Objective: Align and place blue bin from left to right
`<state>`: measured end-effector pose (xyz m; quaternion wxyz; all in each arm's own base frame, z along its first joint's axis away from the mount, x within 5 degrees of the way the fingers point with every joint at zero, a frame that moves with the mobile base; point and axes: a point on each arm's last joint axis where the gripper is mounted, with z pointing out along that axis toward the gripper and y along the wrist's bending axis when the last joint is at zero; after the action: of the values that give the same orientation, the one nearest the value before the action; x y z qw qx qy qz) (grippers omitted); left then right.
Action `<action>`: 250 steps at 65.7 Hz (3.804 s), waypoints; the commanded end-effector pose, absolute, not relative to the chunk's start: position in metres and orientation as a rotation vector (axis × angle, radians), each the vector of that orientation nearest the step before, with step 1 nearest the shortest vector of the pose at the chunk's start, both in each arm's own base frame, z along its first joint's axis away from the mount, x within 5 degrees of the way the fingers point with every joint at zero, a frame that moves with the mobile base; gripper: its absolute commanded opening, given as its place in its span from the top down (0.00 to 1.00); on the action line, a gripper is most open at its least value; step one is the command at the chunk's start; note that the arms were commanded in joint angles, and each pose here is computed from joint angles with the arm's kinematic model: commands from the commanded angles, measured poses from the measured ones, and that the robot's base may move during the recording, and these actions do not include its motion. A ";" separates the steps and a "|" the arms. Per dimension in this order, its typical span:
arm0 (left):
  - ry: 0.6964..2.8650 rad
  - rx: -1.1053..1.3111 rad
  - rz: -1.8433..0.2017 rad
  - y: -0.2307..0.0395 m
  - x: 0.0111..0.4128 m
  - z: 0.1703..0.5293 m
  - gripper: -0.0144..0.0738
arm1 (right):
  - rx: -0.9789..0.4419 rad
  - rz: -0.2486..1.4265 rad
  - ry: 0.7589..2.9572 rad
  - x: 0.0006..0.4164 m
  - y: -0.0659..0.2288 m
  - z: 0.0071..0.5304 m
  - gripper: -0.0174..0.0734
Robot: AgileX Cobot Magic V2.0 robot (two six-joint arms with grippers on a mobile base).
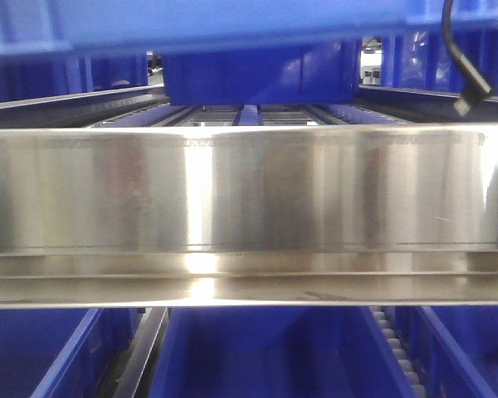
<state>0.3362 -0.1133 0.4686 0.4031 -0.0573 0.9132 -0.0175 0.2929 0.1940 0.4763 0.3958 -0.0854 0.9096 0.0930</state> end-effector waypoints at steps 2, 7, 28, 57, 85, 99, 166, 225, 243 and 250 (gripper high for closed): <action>2.184 -0.113 -0.107 -0.116 0.312 0.498 0.96 | -0.194 0.270 2.215 0.273 0.185 0.496 0.89; 2.163 -0.105 -0.130 -0.119 0.300 0.506 0.96 | -0.184 0.234 2.211 0.261 0.183 0.494 0.89; 2.142 -0.114 -0.112 -0.122 0.241 0.502 0.96 | -0.170 0.246 2.173 0.206 0.176 0.496 0.89; 2.140 -0.064 -0.199 -0.130 0.183 0.485 0.96 | -0.245 0.299 2.103 0.144 0.178 0.486 0.89; 2.097 -0.057 -0.162 -0.122 0.176 0.486 0.96 | -0.261 0.310 2.120 0.141 0.179 0.481 0.89; 2.083 -0.060 -0.145 -0.121 0.177 0.487 0.96 | -0.271 0.279 2.146 0.142 0.181 0.469 0.89; 2.106 -0.080 -0.117 -0.123 0.180 0.475 0.96 | -0.269 0.283 2.144 0.141 0.181 0.471 0.89; 2.106 -0.092 -0.123 -0.123 0.180 0.475 0.96 | -0.277 0.276 2.148 0.142 0.182 0.467 0.89; 2.106 -0.092 -0.123 -0.123 0.180 0.475 0.96 | -0.307 0.361 2.079 0.143 0.189 0.473 0.89; 2.106 -0.092 -0.123 -0.123 0.180 0.475 0.96 | -0.319 0.394 2.050 0.143 0.191 0.475 0.89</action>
<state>0.1804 -0.1159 0.4666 0.4622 -0.0544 0.8851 -0.0079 0.1446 0.1790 0.4621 0.4502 -0.1044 0.8825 0.0874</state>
